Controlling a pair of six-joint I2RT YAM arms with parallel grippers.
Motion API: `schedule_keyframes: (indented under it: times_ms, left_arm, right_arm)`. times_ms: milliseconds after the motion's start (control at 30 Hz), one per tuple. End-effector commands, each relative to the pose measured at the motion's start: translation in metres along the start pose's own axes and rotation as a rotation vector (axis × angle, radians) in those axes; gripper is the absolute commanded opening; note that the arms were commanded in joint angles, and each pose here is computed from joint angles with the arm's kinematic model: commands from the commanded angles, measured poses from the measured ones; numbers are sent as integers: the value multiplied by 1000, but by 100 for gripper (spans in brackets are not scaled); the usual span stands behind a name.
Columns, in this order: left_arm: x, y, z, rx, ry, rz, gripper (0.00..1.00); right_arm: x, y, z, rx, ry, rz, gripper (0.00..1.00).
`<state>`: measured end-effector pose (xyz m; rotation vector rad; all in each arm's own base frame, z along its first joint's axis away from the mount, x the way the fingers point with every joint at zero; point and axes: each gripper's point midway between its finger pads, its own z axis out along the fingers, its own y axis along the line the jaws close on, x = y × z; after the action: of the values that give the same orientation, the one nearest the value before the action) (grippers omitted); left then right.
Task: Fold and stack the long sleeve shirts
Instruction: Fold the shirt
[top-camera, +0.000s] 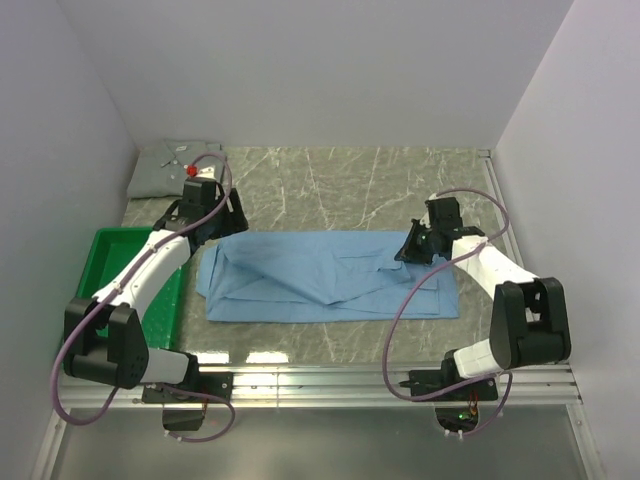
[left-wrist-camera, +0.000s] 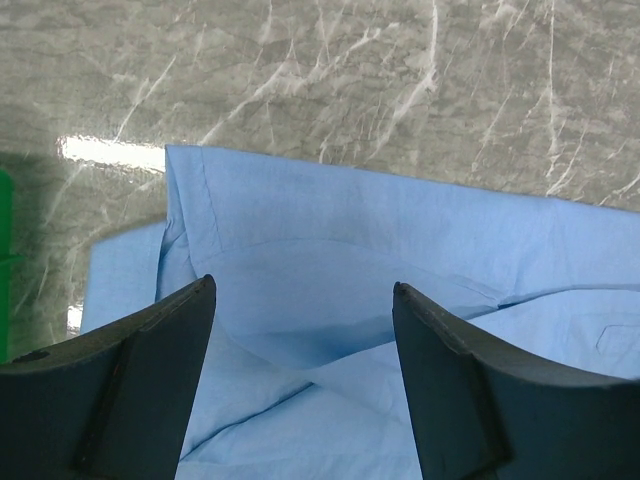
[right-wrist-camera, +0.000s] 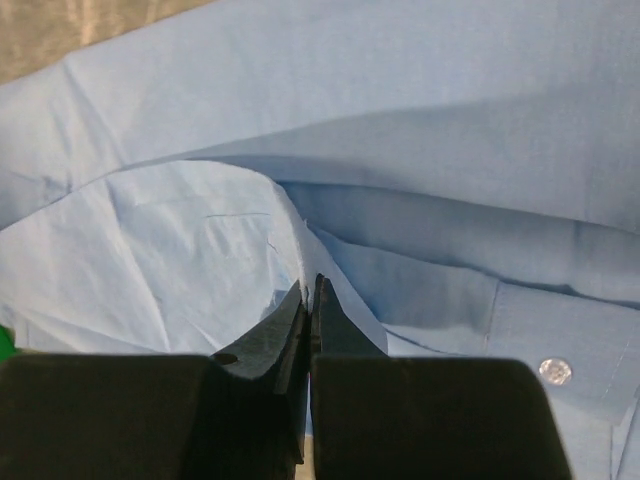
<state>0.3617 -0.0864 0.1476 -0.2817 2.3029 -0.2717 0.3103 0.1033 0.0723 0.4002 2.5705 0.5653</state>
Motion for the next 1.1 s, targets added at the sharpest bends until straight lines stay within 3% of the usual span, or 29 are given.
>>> schedule_keyframes:
  times_ms: [0, 1067]
  left_arm:
    - [5, -1, 4, 6, 19, 19, 77]
    - [23, -3, 19, -2, 101, 37, 78]
  right_arm:
    - [-23, -1, 4, 5, -59, 8, 0]
    - [-70, -18, 2, 61, -165, 2, 0]
